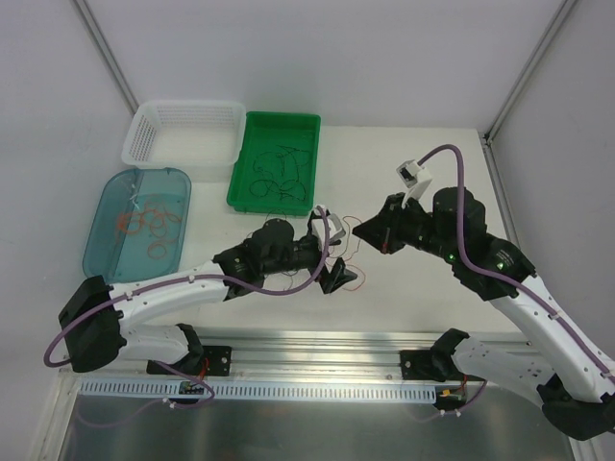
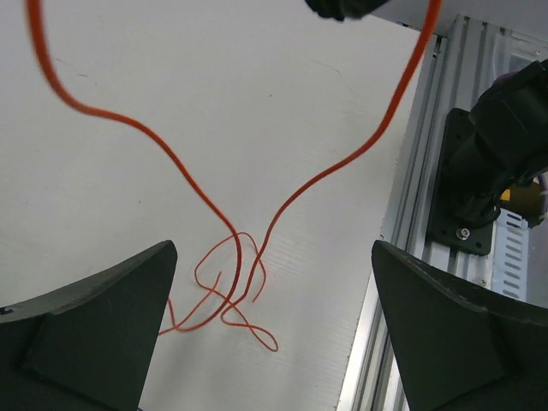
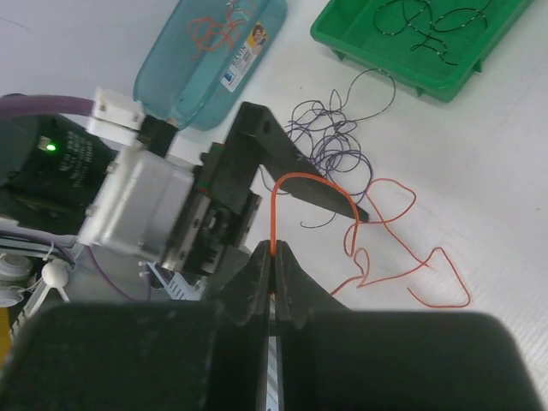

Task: Untangle the cables

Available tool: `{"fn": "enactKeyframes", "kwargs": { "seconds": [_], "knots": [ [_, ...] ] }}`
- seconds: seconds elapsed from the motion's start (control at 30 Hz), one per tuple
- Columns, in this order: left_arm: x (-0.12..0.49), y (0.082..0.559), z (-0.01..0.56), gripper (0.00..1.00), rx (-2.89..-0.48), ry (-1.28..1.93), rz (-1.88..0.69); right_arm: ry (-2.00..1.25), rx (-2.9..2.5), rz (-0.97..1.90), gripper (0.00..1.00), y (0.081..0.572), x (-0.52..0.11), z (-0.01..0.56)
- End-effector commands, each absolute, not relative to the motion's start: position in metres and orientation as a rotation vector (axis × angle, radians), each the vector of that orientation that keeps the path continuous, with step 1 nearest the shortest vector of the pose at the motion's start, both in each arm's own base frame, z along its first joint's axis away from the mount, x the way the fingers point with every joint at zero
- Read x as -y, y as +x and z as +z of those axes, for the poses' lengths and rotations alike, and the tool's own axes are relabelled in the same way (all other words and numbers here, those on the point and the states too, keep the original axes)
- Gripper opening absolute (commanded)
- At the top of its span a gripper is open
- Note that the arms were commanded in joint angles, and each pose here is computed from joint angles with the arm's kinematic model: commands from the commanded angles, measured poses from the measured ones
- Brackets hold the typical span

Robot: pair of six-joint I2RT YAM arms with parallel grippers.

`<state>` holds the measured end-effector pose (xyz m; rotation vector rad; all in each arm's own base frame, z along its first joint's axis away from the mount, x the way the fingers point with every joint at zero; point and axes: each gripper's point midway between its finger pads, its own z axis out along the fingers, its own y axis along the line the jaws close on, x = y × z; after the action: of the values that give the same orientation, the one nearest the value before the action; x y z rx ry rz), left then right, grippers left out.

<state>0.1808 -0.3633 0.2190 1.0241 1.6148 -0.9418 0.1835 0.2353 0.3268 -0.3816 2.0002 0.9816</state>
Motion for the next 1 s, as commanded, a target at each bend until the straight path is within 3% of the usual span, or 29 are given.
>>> {"fn": "enactKeyframes", "kwargs": {
  "seconds": [0.0,0.1,0.2,0.3,0.33,0.37,0.43,0.47,0.53,0.6,0.7,0.77,0.8,0.93,0.97],
  "knots": [
    [0.386,0.184,0.258,0.99,-1.418,1.031,-0.966,-0.398,-1.923,1.091,0.01,0.176,-0.247,0.349],
    [0.391,0.192,0.248,0.99,-1.436,1.009,-0.931,-0.399,-1.916,1.099,0.01,0.175,-0.248,0.351],
    [0.392,0.197,0.240,0.93,-1.452,0.972,-0.916,-0.403,-1.913,1.108,0.01,0.172,-0.248,0.353],
    [0.394,0.196,0.236,0.78,-1.453,0.961,-0.938,-0.398,-1.914,1.108,0.01,0.172,-0.247,0.352],
    [0.395,0.194,0.234,0.70,-1.453,0.970,-0.949,-0.396,-1.914,1.101,0.01,0.173,-0.246,0.352],
    [0.396,0.193,0.235,0.54,-1.449,0.977,-0.956,-0.398,-1.917,1.095,0.01,0.173,-0.246,0.351],
    [0.397,0.189,0.233,0.35,-1.464,0.971,-0.989,-0.396,-1.922,1.065,0.01,0.174,-0.242,0.348],
    [0.396,0.188,0.234,0.18,-1.472,0.960,-1.000,-0.398,-1.922,1.052,0.01,0.175,-0.240,0.347],
    [0.393,0.188,0.238,0.05,-1.477,0.936,-1.003,-0.379,-1.941,1.003,0.01,0.177,-0.234,0.340],
    [0.391,0.188,0.243,0.00,-1.487,0.912,-1.006,-0.364,-1.959,0.971,0.01,0.179,-0.228,0.333],
    [0.385,0.194,0.257,0.00,-1.515,0.879,-0.974,-0.352,-1.961,0.910,0.10,0.179,-0.217,0.325],
    [0.378,0.200,0.256,0.00,-1.582,0.862,-0.924,-0.396,-1.925,0.899,0.23,0.174,-0.212,0.326],
    [0.378,0.206,0.274,0.00,-1.579,0.831,-0.915,-0.411,-1.902,0.905,0.38,0.172,-0.211,0.329],
    [0.366,0.220,0.307,0.00,-1.625,0.789,-0.874,-0.494,-1.823,0.871,0.72,0.162,-0.200,0.336],
    [0.364,0.222,0.317,0.00,-1.611,0.783,-0.874,-0.495,-1.799,0.862,0.76,0.159,-0.195,0.340]
  ]
}}
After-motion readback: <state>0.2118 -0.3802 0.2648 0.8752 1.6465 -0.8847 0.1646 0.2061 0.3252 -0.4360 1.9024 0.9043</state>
